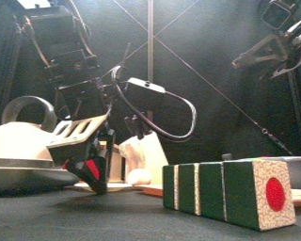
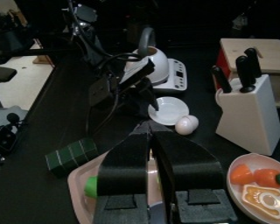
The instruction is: Grab small plate
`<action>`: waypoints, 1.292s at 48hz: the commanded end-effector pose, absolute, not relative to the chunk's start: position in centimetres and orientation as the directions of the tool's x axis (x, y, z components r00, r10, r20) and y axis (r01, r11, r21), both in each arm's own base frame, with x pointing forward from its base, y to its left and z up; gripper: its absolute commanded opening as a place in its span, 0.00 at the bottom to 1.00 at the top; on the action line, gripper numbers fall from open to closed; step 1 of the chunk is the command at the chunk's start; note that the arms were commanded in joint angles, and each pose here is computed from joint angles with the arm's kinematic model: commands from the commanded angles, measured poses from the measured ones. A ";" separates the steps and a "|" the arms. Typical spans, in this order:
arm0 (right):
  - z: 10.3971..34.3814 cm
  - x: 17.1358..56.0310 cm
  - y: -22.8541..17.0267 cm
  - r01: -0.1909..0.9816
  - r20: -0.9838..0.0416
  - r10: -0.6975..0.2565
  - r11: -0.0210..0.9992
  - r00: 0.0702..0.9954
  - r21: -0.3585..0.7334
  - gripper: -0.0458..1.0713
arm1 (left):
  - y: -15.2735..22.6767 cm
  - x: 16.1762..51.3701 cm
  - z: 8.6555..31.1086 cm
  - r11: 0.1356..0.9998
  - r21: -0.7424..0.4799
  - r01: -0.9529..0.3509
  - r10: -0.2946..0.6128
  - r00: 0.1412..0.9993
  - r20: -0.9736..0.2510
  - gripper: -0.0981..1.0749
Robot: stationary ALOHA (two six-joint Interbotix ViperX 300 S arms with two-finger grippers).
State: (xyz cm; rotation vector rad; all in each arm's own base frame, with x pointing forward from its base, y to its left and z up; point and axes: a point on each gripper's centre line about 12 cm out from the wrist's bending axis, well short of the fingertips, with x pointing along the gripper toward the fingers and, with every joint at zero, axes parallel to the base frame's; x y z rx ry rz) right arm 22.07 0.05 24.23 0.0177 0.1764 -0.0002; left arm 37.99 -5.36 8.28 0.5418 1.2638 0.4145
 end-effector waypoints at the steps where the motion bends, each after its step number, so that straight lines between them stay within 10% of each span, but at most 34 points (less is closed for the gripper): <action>1: 24.6 22.2 0.0 0.004 -0.165 -0.001 1.000 0.986 0.019 0.05 | -4.7 38.3 8.6 0.803 0.596 -0.021 0.580 0.261 -0.772 0.74; 37: 24.6 22.2 0.0 0.004 -0.165 -0.001 1.000 0.986 0.021 0.05 | -4.2 38.0 7.9 0.801 0.598 -0.023 0.586 0.237 -0.775 0.48; 62: 24.6 22.2 0.0 0.005 -0.163 -0.001 1.000 0.987 0.022 0.05 | -4.6 37.3 11.8 0.821 0.568 -0.061 0.557 0.309 -0.771 0.46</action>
